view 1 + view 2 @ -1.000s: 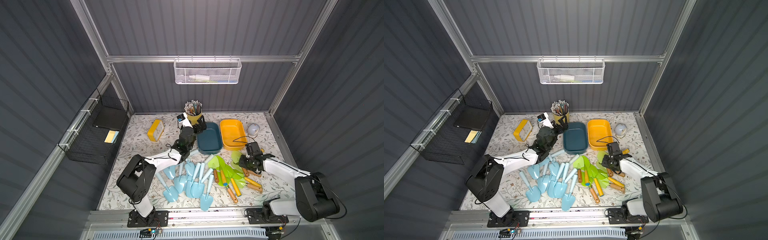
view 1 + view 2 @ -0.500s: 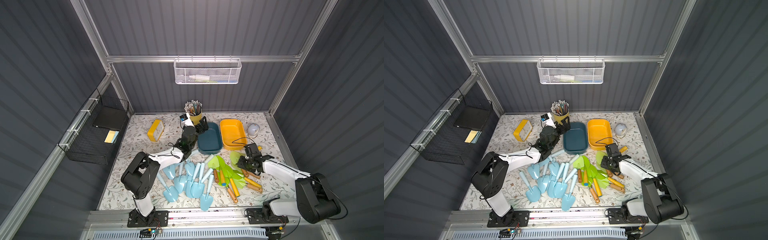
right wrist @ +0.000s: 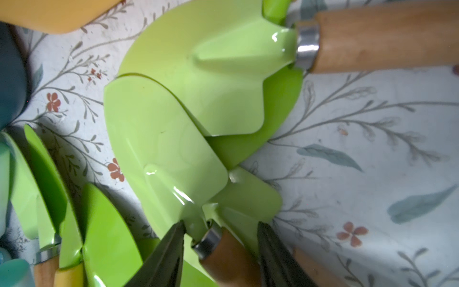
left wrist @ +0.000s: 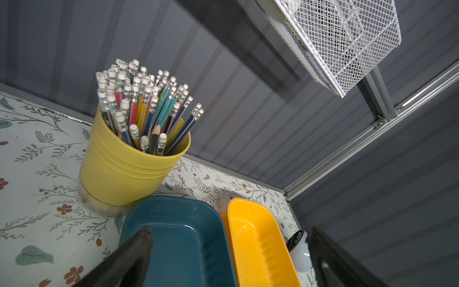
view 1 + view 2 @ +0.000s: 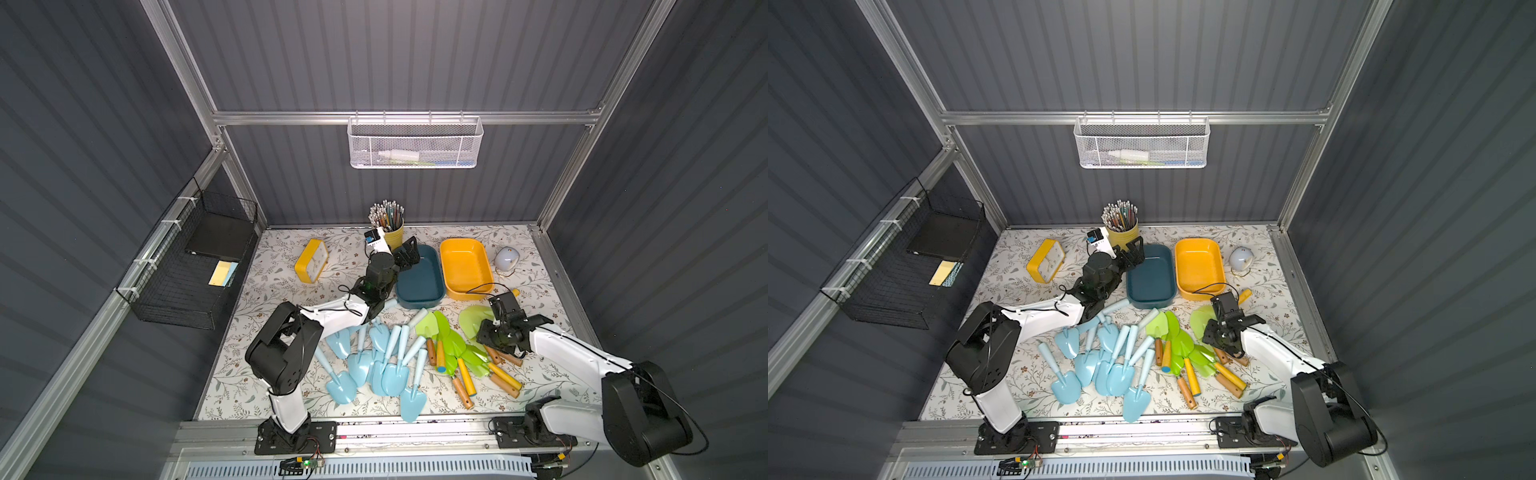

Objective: Sort the small shovels by color and place them into the storage box
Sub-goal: Pick up the shovel from the center of the board.

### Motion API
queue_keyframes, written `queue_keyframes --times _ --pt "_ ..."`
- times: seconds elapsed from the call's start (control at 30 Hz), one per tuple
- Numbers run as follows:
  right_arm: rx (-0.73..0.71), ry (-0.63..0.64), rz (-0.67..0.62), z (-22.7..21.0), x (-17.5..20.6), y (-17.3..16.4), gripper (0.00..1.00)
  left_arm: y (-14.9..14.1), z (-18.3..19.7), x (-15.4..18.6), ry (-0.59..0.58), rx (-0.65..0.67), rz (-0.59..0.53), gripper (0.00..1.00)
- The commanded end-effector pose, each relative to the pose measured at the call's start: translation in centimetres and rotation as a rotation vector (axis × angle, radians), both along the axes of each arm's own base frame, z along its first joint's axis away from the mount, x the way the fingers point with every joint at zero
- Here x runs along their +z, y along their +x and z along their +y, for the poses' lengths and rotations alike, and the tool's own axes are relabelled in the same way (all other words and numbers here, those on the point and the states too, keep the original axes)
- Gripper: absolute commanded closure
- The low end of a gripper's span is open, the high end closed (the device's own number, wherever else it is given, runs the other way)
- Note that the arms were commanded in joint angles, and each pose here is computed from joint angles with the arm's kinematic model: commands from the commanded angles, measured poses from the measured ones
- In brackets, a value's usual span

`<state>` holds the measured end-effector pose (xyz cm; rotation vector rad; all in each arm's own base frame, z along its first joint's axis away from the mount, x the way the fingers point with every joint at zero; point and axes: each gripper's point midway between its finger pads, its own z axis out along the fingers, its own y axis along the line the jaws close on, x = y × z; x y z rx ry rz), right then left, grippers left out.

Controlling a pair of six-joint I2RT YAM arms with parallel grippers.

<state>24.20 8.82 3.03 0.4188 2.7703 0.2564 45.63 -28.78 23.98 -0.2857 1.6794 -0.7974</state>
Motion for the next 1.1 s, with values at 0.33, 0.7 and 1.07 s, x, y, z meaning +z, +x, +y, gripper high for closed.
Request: queue_keyframes --times 0.33,0.7,1.07 --pt "0.006 -0.035 0.072 -0.1 0.7 -2.1 0.47 -0.5 -1.0 -0.2 -0.009 -0.031 0.009 0.01" --pt "0.037 -0.064 0.117 -0.2 1.2 -2.8 0.47 -0.5 -1.7 -0.8 -0.006 -0.052 0.011 0.01" --pt "0.063 -0.098 0.161 0.5 -0.8 -2.6 0.56 -0.3 -1.9 -1.2 -0.009 -0.055 0.020 0.01"
